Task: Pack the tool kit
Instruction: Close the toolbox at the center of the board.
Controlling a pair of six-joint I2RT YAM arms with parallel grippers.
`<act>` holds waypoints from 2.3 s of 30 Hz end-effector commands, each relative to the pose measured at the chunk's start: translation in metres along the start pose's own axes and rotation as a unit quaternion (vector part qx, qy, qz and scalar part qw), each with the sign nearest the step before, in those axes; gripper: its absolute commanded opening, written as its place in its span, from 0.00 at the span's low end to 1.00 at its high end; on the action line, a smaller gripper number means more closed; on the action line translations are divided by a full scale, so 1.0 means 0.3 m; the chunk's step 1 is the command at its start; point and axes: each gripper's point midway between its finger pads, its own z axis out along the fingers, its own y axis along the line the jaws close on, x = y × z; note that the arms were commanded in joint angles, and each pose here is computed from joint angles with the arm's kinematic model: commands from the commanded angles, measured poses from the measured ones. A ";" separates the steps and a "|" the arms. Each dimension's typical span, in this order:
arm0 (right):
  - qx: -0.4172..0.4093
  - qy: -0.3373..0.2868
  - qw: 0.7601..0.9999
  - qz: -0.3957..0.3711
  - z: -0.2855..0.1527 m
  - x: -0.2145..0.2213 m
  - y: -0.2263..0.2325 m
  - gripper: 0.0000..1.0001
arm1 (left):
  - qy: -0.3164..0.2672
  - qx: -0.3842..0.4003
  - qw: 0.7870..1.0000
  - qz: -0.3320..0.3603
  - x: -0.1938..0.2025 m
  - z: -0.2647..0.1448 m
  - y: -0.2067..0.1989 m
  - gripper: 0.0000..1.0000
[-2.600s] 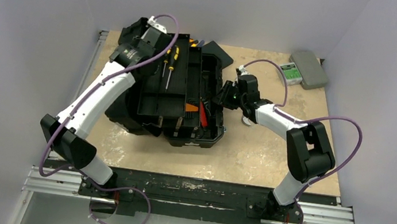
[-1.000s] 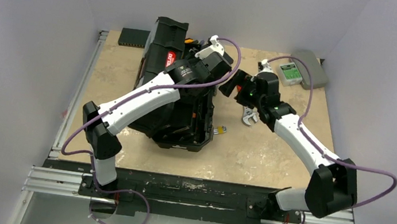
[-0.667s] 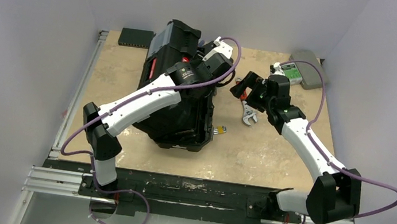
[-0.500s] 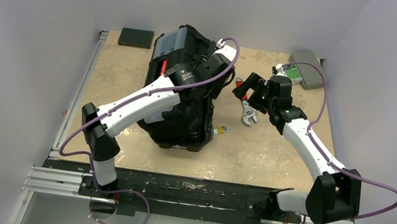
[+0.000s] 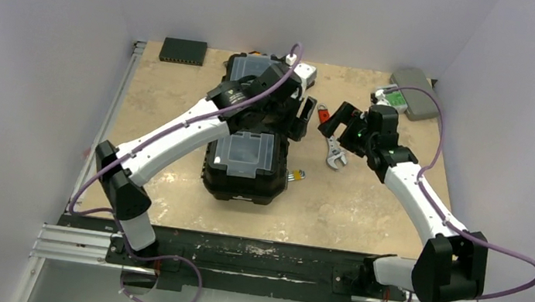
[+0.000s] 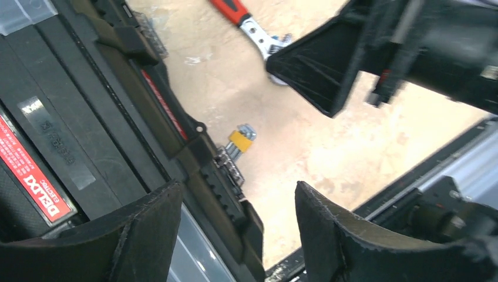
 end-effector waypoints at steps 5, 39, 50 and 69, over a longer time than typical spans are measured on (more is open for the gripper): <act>-0.080 0.026 0.995 -0.046 -0.022 0.017 0.085 0.99 | -0.102 0.090 0.990 -0.032 -0.150 -0.332 -0.023 0.78; -0.322 0.225 0.917 -0.068 -0.043 0.527 0.532 0.94 | -0.112 -0.065 0.985 -0.112 0.156 -0.470 0.489 0.99; -0.263 0.176 0.944 -0.096 -0.056 0.350 0.437 0.96 | -0.086 -0.105 0.990 -0.029 0.103 -0.443 0.450 0.91; -0.159 0.133 0.976 0.062 0.179 0.107 0.092 0.82 | -0.064 -0.155 0.986 0.015 -0.027 -0.242 0.402 0.95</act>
